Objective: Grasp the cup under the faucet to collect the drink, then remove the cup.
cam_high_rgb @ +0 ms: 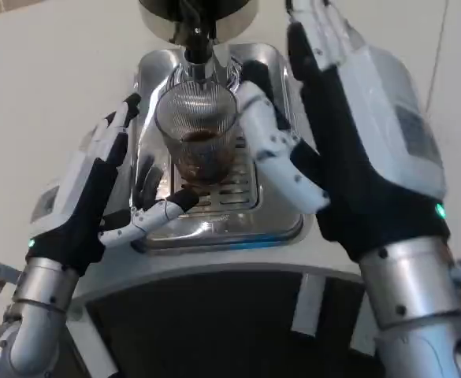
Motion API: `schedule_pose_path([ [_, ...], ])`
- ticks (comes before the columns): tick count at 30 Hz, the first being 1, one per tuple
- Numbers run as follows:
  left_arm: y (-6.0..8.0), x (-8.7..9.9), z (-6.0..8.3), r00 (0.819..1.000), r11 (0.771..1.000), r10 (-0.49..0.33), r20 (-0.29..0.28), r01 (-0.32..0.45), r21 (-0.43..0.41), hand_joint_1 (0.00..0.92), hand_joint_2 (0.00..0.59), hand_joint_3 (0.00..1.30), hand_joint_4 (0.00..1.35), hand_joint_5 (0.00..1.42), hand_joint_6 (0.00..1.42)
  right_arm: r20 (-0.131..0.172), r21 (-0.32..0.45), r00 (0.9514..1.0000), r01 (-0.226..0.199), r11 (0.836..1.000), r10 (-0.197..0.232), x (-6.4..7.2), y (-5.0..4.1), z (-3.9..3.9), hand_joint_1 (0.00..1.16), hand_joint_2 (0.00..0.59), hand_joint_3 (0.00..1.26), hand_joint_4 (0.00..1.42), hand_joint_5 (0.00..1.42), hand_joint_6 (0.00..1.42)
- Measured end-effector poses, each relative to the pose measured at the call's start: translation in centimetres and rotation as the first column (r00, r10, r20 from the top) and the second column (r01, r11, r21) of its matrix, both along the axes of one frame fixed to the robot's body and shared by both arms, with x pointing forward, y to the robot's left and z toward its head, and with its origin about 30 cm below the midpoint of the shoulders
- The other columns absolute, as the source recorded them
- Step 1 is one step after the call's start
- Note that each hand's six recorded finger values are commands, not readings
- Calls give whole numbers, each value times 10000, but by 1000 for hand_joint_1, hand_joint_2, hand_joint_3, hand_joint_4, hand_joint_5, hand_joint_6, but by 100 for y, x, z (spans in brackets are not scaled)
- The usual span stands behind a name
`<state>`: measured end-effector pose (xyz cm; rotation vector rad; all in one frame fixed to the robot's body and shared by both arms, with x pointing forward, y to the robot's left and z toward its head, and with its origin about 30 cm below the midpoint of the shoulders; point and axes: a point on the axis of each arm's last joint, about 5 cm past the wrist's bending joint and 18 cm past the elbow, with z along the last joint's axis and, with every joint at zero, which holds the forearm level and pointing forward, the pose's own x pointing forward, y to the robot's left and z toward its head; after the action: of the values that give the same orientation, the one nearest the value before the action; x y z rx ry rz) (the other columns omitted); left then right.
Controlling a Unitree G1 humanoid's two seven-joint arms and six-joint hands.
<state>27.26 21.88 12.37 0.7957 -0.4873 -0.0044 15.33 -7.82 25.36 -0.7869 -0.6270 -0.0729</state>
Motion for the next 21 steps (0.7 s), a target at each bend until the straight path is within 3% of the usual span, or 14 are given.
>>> schedule_pose_path([
  [2,-7,11,-6,10000,10000,13,-36,-13,-95,192,28,0,0,0,0,-108,-36,9996,272,9996,-272,-58,-77,-54,70,586,0,0,0,0],
  [5,-26,28,-16,9999,9998,26,-110,-28,-210,174,27,0,0,0,0,-518,-63,9959,742,9972,-744,-116,-185,-104,193,586,0,0,0,0],
  [9,-51,54,-15,9999,9993,24,-149,-29,-364,172,27,0,0,0,0,-744,-779,9856,1458,9862,-1516,-203,-372,-146,234,572,0,0,0,0],
  [11,-57,65,-7,9999,9992,20,-132,-25,-396,171,27,0,0,0,0,-751,-1360,9782,1825,9737,-1938,-256,-481,-164,236,568,0,0,0,0],
  [15,-83,95,21,10000,9991,-49,-43,47,-427,171,27,0,0,0,0,-608,-2282,9724,2063,9515,-2254,-296,-624,-185,242,552,0,0,0,0],
  [19,-90,98,15,9999,9991,-60,-82,56,-430,168,28,0,0,0,0,-735,-2852,9648,2223,9323,-2526,-295,-760,-217,243,551,0,0,0,0],
  [21,-96,100,2,9999,9990,-57,-154,51,-435,165,28,0,0,0,0,-839,-3433,9618,2176,9137,-2606,-276,-844,-261,276,544,0,0,0,0],
])
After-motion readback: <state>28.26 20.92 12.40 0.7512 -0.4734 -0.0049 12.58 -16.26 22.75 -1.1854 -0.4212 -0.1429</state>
